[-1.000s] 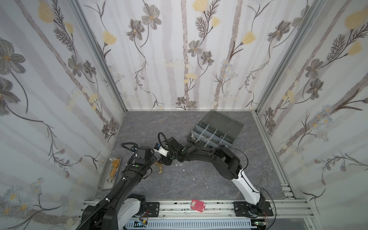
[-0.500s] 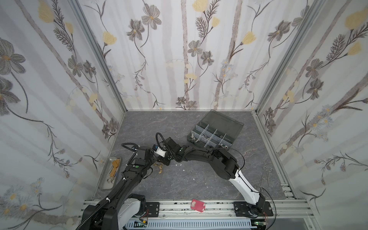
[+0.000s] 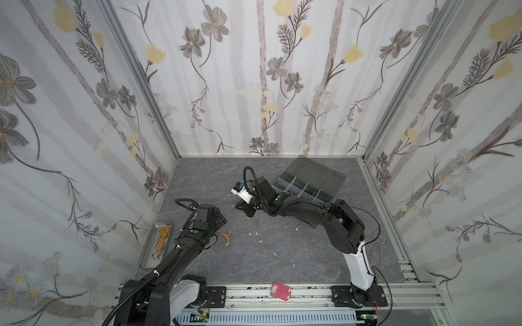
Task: Sort the screws and nuts into containers
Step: Place the nut into the container.
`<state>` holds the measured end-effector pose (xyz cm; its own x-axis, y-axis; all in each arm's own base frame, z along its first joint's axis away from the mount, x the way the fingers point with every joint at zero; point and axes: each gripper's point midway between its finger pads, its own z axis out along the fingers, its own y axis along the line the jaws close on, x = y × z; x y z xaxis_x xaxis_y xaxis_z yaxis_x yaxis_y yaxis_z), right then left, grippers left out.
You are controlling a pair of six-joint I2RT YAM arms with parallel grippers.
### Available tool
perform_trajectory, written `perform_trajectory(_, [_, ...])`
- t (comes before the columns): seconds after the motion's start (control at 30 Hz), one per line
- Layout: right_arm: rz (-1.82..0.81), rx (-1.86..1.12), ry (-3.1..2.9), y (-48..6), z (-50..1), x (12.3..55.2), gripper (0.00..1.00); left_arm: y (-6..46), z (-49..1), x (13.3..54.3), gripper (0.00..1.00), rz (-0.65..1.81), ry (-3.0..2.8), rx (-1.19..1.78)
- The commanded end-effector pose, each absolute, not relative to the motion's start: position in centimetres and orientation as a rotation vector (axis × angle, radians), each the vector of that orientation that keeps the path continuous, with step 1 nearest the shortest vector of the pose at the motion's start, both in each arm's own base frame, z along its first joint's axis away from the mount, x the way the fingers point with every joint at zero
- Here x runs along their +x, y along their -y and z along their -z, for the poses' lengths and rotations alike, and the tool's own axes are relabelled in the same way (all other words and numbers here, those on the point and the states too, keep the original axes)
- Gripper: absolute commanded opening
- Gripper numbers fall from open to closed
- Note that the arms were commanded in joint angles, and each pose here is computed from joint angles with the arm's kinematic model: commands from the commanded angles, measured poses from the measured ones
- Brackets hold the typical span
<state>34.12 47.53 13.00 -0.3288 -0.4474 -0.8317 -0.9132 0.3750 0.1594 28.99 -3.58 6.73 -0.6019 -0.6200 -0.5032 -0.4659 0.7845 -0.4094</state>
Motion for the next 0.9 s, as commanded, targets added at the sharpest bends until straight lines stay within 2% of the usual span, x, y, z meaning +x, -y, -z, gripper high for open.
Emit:
perform_trajectory(0.0, [-0.802, -1.02, -1.935, -44.2, -15.2, 37.7, 0.08, 3.8, -6.0, 29.2, 0.77, 0.293, -2.37, -0.788])
perform_trajectory(0.27, [-0.463, -0.678, -2.111, -30.8, -13.2, 47.8, 0.09, 4.6, -4.4, 30.4, 0.76, 0.285, -2.439, -0.752])
perform_trajectory(0.4, [-0.393, -0.556, -2.155, -26.4, -12.3, 50.7, 0.09, 5.2, -3.6, 30.9, 0.72, 0.308, -2.462, -0.741])
perform_trajectory(0.77, [-0.413, -0.451, -2.191, -24.4, -10.5, 55.2, 0.1, 6.0, -1.4, 30.9, 0.56, 0.291, -2.529, -0.718])
perform_trajectory(0.87, [-0.415, -0.451, -2.21, -24.5, -9.8, 55.5, 0.15, 6.0, -1.0, 30.7, 0.45, 0.289, -2.539, -0.716])
